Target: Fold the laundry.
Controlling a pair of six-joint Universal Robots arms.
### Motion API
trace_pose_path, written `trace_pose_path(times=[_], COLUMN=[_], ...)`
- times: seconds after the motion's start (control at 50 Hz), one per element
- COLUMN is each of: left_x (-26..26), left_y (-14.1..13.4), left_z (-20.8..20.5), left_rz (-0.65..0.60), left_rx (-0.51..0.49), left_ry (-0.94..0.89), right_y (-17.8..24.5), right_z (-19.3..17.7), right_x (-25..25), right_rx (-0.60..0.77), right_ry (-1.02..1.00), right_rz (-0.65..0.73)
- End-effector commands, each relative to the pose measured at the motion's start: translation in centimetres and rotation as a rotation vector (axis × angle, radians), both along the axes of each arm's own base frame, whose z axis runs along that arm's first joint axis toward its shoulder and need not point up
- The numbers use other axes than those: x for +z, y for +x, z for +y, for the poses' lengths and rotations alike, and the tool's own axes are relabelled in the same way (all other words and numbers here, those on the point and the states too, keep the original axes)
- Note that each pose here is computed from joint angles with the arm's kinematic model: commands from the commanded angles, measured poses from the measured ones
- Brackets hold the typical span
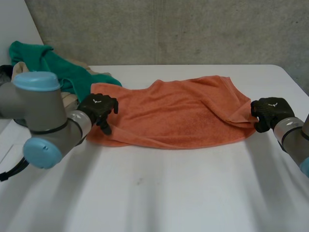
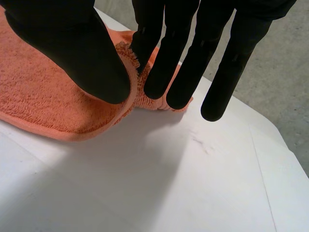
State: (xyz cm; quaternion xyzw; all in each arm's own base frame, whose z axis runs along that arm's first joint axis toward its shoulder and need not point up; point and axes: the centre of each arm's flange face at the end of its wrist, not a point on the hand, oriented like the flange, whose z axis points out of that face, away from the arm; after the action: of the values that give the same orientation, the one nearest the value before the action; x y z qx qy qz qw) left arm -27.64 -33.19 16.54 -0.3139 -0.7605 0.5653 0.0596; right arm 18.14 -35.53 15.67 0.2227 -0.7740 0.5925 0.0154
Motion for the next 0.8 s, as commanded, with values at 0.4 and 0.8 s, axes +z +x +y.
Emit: trace_pose_path(times=[0.4, 0.8], left_x=[-2.8, 1.9], left_y=[0.0, 1.4], left_z=[-2.3, 2.3], left_rz=[-0.190, -0.118], left_rx=[0.004, -0.031], left_ry=[0.082, -0.047], right_y=[0.0, -7.9], right_z=[-0.1, -6.3], right_x=[0.1, 2.1], right_rx=[0.020, -0.257], right_ry=[0.004, 0.008], right_rz=[0.022, -0.066])
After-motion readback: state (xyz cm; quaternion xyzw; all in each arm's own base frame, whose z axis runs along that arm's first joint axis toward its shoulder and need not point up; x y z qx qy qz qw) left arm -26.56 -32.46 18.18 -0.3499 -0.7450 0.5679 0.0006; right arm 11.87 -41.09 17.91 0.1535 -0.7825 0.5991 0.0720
